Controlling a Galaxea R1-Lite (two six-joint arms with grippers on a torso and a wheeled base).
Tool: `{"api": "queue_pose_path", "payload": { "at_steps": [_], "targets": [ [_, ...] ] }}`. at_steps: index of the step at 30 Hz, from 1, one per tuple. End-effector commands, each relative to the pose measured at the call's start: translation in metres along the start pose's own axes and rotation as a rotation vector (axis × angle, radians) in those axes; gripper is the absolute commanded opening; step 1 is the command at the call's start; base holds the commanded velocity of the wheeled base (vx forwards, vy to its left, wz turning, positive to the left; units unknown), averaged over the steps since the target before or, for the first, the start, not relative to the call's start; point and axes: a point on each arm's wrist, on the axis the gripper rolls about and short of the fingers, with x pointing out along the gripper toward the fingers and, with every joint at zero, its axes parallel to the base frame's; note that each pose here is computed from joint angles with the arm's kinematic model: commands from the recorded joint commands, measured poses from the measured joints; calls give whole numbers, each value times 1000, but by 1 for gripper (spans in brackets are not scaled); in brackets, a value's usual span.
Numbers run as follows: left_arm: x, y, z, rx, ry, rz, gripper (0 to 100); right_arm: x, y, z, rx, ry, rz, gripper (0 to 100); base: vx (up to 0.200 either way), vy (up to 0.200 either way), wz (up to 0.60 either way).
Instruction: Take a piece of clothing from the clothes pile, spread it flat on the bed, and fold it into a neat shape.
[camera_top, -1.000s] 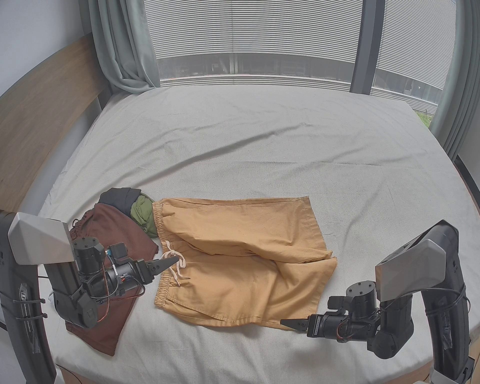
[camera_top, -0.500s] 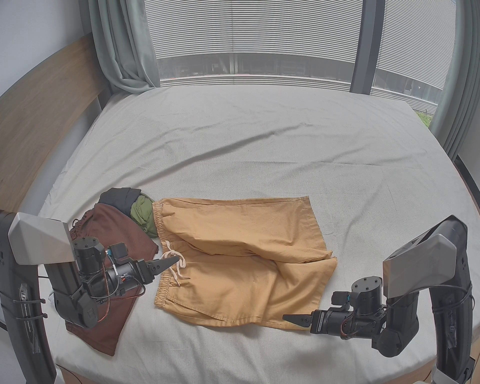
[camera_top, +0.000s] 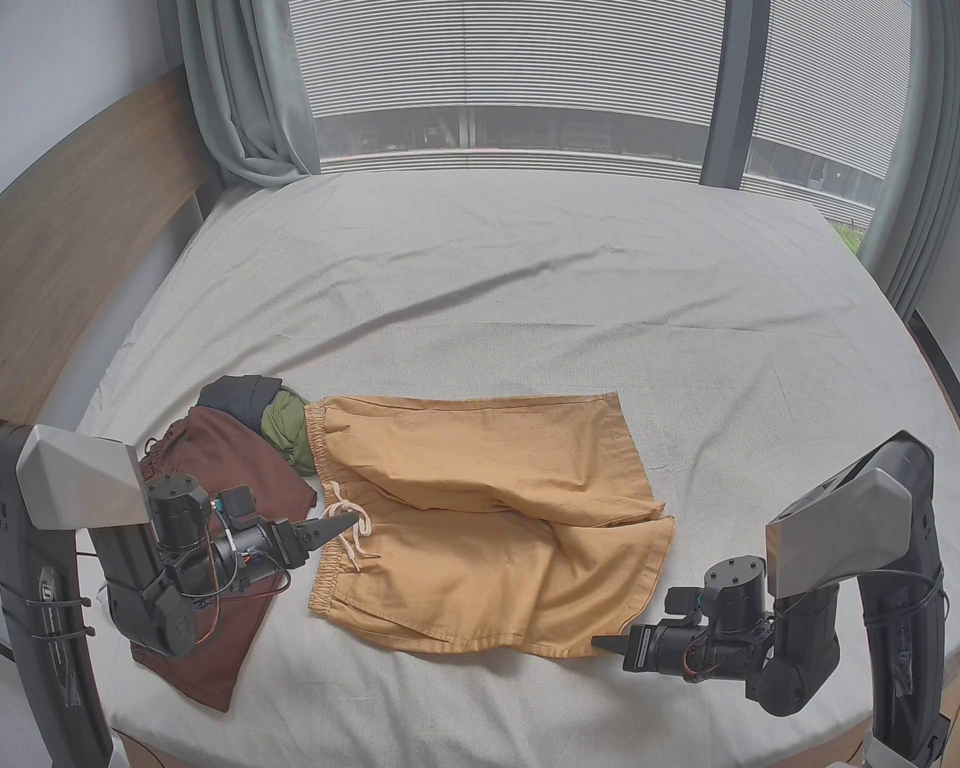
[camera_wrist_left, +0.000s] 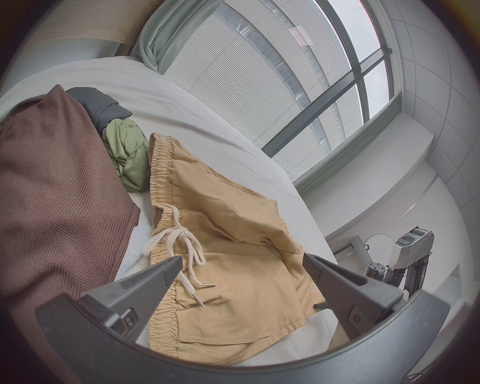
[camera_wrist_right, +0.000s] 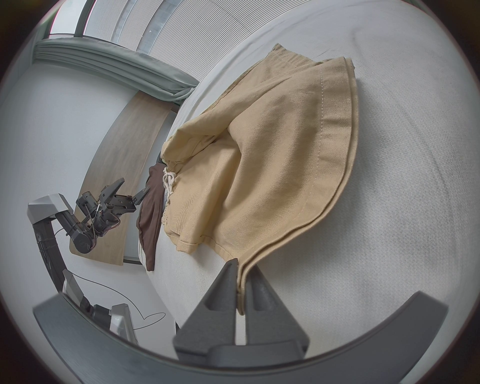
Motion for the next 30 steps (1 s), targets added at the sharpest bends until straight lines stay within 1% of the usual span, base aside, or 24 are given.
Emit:
{"api": "queue_pose_path", "payload": {
  "at_steps": [1,10,15,18,23,30],
  "targets": [
    [-1,0,-2,-5,6,1,100,0,0,0,-1,1,0,0,0,0,0],
    [-18,8,-21,-85,95,0,100,0,-1,0,-1,-2,-2,0,0,0,0],
    [-24,11,-31,-120,127,29,100,0,-1,0,-2,0,-3,0,0,0,0],
    [-26,16,-38,-113,147,46,100,0,-1,0,-3,1,-2,0,0,0,0],
    [-26,33,-50,-52,173,80,100,0,-1,0,-2,0,-3,0,0,0,0],
    [-26,37,-57,-69,190,99,100,1,-2,-1,-1,5,-6,0,0,0,0]
  ]
}}
